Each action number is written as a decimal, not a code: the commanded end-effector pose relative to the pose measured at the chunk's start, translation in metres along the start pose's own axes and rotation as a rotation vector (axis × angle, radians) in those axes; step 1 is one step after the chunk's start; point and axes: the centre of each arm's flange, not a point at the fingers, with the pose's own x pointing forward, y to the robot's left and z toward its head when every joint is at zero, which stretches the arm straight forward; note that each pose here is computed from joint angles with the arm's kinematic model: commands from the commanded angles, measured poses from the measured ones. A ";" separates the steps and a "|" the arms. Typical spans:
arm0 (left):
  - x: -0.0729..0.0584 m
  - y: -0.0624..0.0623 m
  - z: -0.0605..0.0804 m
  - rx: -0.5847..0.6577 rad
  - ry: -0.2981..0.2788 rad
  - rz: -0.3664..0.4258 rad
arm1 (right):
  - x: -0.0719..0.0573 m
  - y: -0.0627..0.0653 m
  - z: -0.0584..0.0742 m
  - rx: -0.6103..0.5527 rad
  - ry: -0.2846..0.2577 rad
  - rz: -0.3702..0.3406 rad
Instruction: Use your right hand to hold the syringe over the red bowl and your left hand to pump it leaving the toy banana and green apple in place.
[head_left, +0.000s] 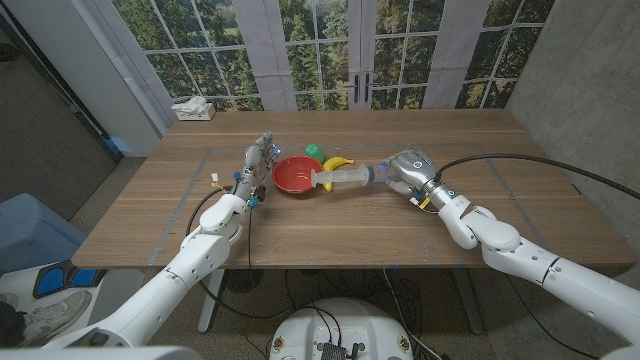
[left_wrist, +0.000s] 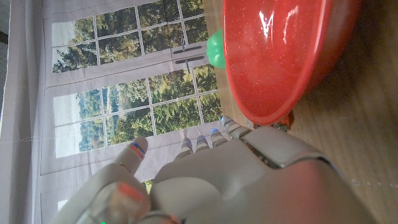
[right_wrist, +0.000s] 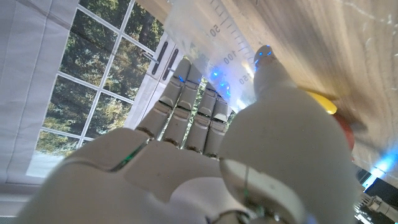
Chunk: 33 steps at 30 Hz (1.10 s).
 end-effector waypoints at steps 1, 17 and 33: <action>0.020 0.002 0.009 0.021 -0.014 -0.003 | -0.007 -0.033 -0.005 0.123 0.069 -0.383; 0.014 0.005 0.019 0.075 -0.046 0.020 | -0.004 -0.048 0.011 0.208 0.135 -0.467; -0.002 0.014 0.027 0.125 -0.077 0.045 | 0.010 -0.055 0.036 0.291 0.139 -0.506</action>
